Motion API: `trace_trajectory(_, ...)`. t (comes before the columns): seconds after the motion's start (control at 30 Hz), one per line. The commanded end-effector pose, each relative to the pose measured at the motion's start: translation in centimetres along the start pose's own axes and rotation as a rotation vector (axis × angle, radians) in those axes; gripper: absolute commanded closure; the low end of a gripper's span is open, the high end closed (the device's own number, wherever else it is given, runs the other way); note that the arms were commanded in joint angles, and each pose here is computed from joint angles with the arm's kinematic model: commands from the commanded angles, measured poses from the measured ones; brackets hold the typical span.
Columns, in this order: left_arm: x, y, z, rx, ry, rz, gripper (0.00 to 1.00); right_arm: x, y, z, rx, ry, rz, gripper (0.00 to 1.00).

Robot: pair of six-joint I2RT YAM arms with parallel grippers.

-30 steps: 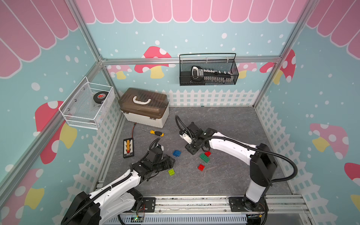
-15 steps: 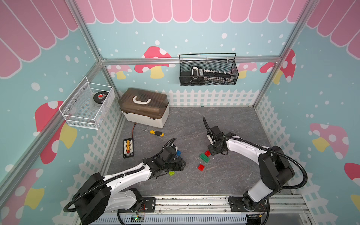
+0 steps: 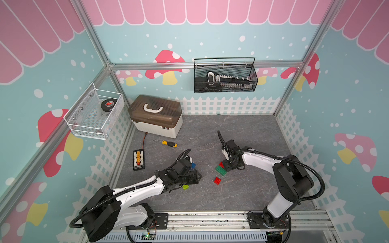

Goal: Assemble the letter y with lego
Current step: Move the lego brick at the center of the board.

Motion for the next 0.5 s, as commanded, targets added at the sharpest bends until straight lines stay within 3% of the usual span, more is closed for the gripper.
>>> trace_trajectory(0.0, 0.0, -0.2, -0.6, -0.034, -0.001, -0.011, 0.32, 1.0, 0.0, -0.8, -0.008, -0.029, -0.029, 0.42)
trace_trajectory(0.47, 0.2, -0.1, -0.5, -0.036, -0.009, -0.017, 0.32, 3.4, 0.2, -3.0, -0.034, -0.077, -0.073, 0.38)
Point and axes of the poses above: each gripper's point midway between its finger pads, its own y axis out along the fingers, its own x axis along the line the jaws close on, z = x × y, the point moved 2 cm from there along -y, back along the fingers, and after that the axes turned 11 degrees about y, right-handed, at the moved point
